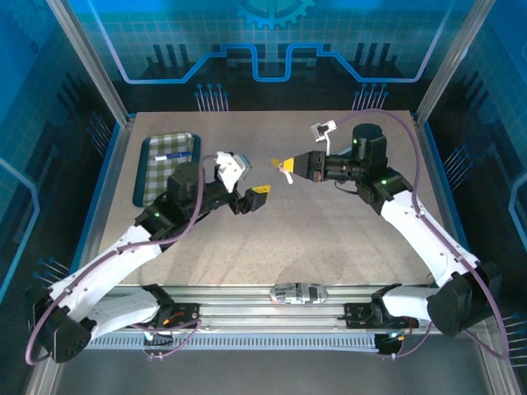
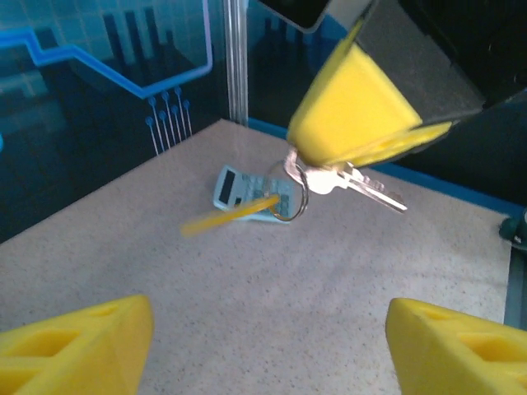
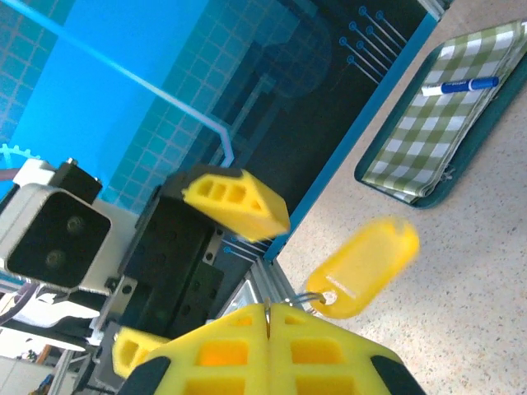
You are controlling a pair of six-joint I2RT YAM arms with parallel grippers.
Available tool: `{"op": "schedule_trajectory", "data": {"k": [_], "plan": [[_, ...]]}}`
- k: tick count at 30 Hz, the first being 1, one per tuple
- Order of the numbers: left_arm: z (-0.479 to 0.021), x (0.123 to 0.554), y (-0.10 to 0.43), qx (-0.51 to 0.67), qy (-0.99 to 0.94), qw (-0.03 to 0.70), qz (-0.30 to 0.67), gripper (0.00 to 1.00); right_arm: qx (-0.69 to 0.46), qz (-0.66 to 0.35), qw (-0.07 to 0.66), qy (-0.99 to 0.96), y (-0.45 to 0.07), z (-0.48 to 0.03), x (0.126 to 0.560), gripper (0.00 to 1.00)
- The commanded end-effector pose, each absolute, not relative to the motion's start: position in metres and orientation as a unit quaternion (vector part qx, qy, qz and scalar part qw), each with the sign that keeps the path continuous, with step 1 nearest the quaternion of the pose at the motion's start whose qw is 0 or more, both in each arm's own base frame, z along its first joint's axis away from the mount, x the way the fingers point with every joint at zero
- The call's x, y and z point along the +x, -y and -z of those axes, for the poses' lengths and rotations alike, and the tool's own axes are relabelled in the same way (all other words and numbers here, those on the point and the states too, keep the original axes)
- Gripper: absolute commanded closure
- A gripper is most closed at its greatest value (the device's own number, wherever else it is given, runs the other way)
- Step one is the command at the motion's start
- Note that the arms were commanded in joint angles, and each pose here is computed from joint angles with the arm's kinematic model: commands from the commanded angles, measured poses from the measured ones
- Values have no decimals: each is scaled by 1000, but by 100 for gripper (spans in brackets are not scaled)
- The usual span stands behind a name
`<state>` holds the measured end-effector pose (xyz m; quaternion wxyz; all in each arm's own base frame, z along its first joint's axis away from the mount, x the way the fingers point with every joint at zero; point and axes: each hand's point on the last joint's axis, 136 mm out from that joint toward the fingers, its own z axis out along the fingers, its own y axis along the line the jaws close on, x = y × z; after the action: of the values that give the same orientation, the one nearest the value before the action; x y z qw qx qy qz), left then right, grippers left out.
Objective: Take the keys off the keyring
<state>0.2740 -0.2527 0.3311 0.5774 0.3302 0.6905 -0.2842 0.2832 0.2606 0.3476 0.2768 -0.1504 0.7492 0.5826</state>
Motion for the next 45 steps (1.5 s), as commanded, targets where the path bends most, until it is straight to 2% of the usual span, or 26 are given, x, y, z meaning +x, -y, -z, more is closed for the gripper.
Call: {"op": "schedule_trajectory", "data": {"k": [1,6,15,19,22,26,35,45], "plan": [[-351,265,248,331,-658,601,310,23,-156,-584,248,-757,-260,-351,276,100],[-365,264,250,328,-640,614,327,34,-137,-594,242,-755,-262,-362,280,100],[-374,276,264,328,-581,661,343,38,-103,-622,227,-743,-265,-382,285,100],[-378,279,272,332,-565,667,354,50,-103,-630,232,-734,-265,-391,283,100],[-378,282,276,335,-561,669,355,55,-105,-636,233,-728,-266,-395,282,100],[-379,280,283,342,-550,672,358,53,-105,-640,233,-724,-266,-398,281,100],[-378,289,292,337,-535,698,338,36,-113,-656,229,-710,-269,-410,276,100],[-389,290,299,346,-506,709,349,38,-122,-669,225,-698,-270,-417,270,100]]}}
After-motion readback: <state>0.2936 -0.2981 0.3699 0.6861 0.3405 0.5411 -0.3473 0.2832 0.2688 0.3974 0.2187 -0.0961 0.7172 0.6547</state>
